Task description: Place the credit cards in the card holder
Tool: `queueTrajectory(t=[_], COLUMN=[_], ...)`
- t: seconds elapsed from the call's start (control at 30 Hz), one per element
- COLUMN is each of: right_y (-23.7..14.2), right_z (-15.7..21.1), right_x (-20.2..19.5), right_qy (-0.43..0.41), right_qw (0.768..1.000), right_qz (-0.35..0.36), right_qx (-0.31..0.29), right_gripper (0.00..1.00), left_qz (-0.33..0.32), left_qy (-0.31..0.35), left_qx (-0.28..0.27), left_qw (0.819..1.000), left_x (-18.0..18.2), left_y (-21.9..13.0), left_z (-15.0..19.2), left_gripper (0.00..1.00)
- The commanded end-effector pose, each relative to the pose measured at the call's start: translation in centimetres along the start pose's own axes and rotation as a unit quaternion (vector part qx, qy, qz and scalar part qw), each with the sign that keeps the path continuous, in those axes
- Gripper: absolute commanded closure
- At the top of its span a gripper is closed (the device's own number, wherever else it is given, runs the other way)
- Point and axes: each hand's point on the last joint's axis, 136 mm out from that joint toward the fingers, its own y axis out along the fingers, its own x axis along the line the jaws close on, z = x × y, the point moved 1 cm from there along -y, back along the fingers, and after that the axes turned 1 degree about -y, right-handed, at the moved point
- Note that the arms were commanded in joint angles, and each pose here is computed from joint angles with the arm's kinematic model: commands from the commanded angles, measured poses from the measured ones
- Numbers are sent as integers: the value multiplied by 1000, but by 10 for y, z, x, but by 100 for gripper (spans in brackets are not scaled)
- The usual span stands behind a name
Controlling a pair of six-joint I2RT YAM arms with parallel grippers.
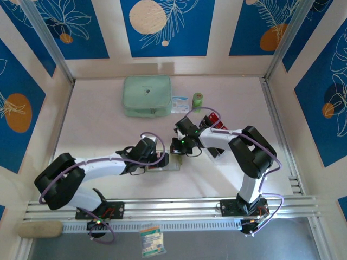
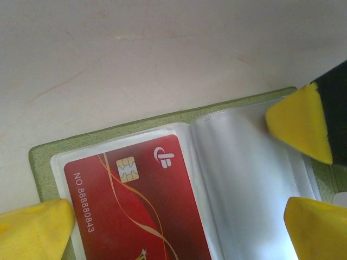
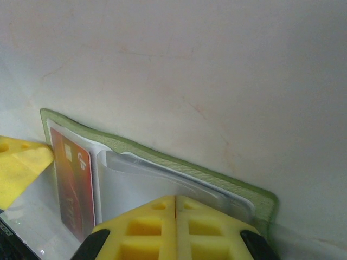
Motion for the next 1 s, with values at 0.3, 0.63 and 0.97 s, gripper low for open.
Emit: queueTrajectory(t=[0.3, 0.63, 0.97], right_y=[5, -11, -29], right_z=[5, -3, -5], right_x=[10, 19, 16], right_qy=[3, 4, 19], right_qw=[1000, 1000, 999], right_qz=[-13, -31, -38], right_qx=[18, -1, -29], right_gripper=[100, 100, 81], left_qz=[-21, -15, -12], left_qy=[25, 28, 26], left_qx=[26, 35, 31], left_qw=[999, 999, 999], left_x=[6, 6, 4], left_y=[9, 14, 13], left_z=[11, 17, 15], left_gripper=[1, 19, 19])
